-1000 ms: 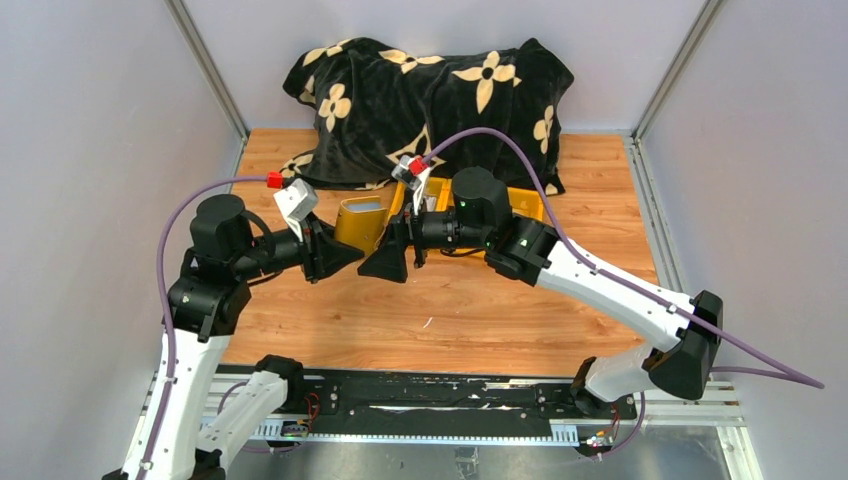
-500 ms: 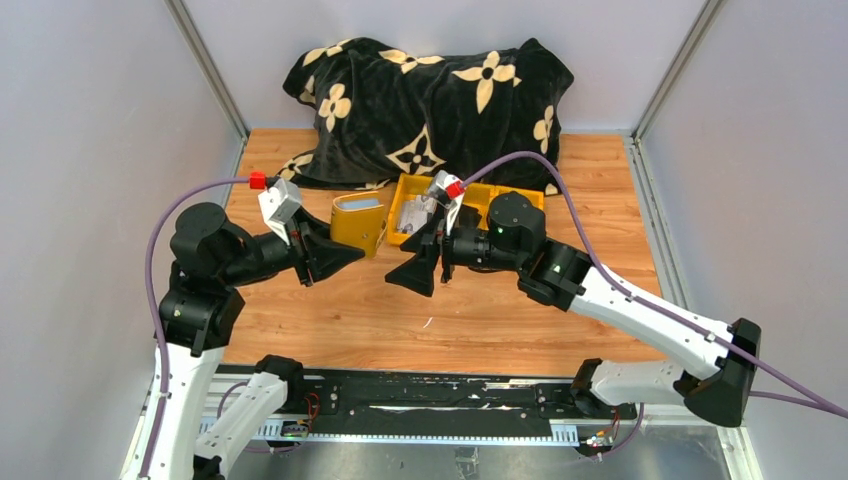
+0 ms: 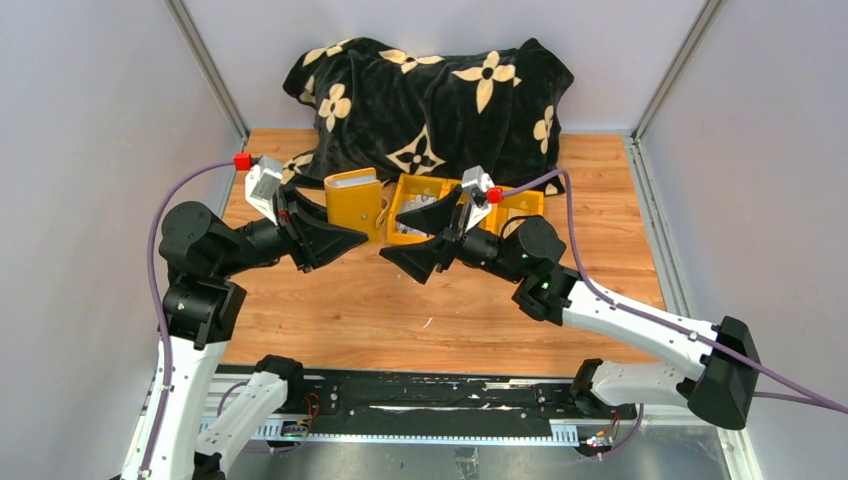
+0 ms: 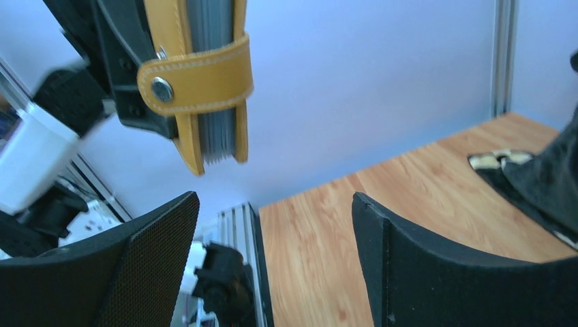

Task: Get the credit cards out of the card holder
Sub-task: Open the card holder.

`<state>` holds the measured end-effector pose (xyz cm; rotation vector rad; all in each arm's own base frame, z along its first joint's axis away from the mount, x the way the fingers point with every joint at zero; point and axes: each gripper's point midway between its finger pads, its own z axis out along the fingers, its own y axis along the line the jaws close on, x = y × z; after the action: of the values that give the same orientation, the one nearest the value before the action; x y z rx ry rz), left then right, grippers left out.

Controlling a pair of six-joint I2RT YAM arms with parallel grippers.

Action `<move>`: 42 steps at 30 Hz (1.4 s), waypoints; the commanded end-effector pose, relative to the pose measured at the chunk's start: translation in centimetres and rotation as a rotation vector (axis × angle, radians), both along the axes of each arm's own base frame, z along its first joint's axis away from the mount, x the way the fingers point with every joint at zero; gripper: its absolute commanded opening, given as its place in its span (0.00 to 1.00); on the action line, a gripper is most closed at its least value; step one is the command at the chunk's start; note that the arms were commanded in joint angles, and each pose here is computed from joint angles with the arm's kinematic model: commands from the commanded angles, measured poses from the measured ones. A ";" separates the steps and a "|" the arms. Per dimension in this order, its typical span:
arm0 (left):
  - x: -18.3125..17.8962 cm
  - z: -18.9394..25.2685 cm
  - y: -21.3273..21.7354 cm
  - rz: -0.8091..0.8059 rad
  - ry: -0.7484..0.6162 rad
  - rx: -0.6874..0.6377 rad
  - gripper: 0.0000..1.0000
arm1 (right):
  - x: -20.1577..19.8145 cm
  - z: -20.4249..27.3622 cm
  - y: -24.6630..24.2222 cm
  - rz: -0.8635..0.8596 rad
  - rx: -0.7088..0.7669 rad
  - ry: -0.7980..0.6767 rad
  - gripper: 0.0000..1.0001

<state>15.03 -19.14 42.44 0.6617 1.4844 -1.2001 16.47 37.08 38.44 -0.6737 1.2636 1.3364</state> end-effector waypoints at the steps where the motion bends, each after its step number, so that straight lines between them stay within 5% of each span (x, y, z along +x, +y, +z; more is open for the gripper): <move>1: -1.1 2.4 -0.4 -0.054 -0.014 -0.080 0.00 | -0.5 6.3 -0.2 0.005 0.245 -0.083 0.86; 12: -2.5 2.8 -0.3 -0.076 -0.033 -0.095 0.00 | -1.9 8.3 1.2 0.125 0.374 -0.095 0.86; 20: -3.0 3.6 -0.1 -0.069 -0.058 -0.102 0.00 | -7.1 7.6 -0.1 0.324 0.241 -0.259 0.92; 27: -3.4 4.6 -0.1 -0.078 -0.035 -0.147 0.00 | -3.9 9.0 -0.2 0.147 0.326 -0.183 0.92; 42: -4.7 6.1 0.0 -0.097 -0.040 -0.184 0.00 | -2.0 12.2 1.7 0.109 0.532 -0.129 0.91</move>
<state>12.41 -19.23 46.59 0.5795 1.3801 -1.3575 13.93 40.49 46.56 -0.6019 0.8586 1.5907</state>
